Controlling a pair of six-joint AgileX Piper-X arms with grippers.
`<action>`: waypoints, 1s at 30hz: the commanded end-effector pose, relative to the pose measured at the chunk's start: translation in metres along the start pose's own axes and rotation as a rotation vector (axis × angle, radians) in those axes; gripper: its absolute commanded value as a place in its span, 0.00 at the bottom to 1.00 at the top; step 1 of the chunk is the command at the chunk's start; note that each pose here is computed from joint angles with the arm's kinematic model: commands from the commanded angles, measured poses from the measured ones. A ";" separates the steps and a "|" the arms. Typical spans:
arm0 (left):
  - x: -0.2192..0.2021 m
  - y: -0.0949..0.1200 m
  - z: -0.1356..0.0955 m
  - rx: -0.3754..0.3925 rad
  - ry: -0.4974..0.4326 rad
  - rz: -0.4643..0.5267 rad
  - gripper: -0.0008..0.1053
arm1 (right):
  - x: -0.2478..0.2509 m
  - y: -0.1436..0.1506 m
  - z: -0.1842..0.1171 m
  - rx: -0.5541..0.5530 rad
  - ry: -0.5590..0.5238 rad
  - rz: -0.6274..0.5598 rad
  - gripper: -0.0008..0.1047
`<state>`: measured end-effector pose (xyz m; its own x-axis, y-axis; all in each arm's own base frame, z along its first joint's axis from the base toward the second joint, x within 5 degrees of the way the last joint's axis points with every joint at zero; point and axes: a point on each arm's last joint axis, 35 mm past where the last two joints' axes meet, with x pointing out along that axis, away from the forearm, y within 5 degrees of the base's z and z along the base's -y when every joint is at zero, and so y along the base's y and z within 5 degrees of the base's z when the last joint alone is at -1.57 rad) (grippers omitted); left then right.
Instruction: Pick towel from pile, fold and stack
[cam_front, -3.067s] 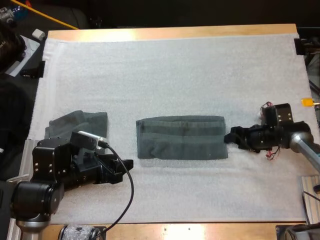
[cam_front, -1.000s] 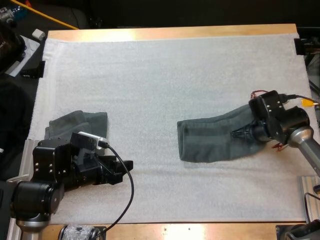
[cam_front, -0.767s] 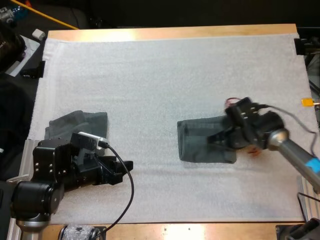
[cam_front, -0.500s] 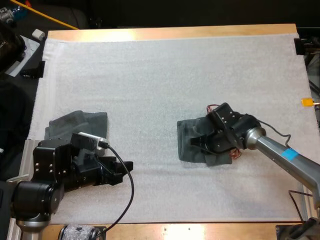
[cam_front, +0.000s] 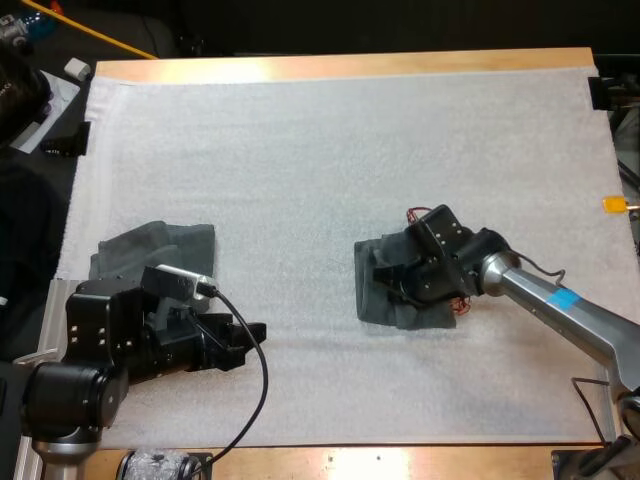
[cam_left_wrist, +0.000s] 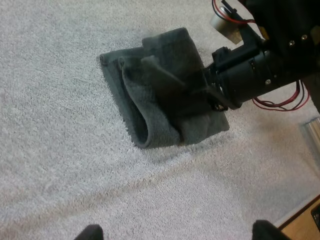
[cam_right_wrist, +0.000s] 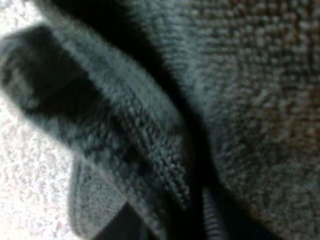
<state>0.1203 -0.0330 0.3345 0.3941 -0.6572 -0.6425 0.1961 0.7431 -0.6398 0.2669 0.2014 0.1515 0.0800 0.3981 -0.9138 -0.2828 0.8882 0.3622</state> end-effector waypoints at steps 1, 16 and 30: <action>-0.002 -0.002 0.000 0.003 0.001 -0.009 0.56 | 0.000 0.001 0.001 0.000 0.011 0.043 0.38; -0.001 -0.002 0.000 0.012 -0.002 -0.009 0.56 | -0.017 0.010 0.001 -0.073 -0.016 0.085 0.62; -0.002 -0.002 0.000 0.013 -0.006 -0.009 0.56 | 0.012 0.046 -0.013 -0.119 0.018 0.152 0.62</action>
<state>0.1203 -0.0330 0.3345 0.3941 -0.6572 -0.6425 0.1961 0.7431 -0.6398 0.2429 0.2408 0.1588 0.0193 0.5169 -0.8558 -0.4080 0.7855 0.4653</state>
